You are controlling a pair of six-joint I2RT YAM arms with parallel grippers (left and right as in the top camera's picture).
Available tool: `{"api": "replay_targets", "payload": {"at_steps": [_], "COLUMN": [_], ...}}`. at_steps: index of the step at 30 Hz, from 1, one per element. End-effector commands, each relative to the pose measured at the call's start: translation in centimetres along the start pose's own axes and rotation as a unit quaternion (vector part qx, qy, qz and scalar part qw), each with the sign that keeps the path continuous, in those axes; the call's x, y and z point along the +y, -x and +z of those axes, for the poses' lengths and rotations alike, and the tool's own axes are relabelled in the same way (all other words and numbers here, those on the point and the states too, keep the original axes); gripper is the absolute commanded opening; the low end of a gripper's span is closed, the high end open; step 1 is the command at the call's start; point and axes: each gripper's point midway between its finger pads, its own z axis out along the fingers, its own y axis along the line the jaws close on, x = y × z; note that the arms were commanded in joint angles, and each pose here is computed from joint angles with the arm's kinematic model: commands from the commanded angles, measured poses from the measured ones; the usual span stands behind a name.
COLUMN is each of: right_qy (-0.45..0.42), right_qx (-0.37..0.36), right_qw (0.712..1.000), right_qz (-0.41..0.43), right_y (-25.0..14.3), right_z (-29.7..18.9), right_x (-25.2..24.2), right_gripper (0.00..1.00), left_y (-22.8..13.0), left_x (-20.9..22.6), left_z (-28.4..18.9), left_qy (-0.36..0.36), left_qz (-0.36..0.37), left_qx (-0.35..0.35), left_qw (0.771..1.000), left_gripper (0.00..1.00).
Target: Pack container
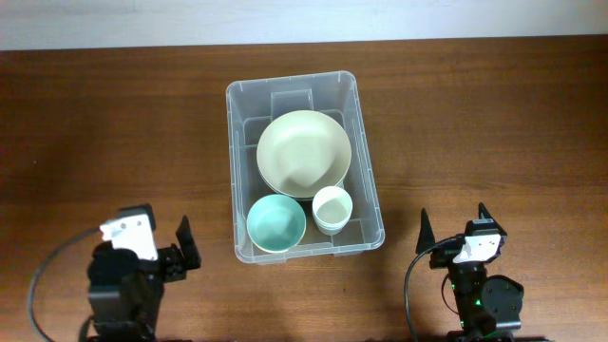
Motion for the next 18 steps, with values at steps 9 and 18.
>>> {"api": "replay_targets", "payload": {"at_steps": [9, 18], "right_qy": [0.002, 0.002], "right_qx": [0.001, 0.001], "right_qw": [1.000, 1.000], "right_qz": [-0.004, -0.004], "right_y": [-0.2, -0.2], "right_z": [0.0, 0.0], "right_x": [0.1, 0.1], "right_gripper": [0.99, 0.99], "left_y": [-0.6, 0.6], "left_x": [-0.5, -0.8], "left_z": [2.3, 3.1], "left_qy": [-0.029, -0.044], "left_qz": [-0.013, -0.022], "left_qx": [-0.172, -0.292], "left_qw": [0.985, 0.955], "left_gripper": [1.00, 1.00]}}
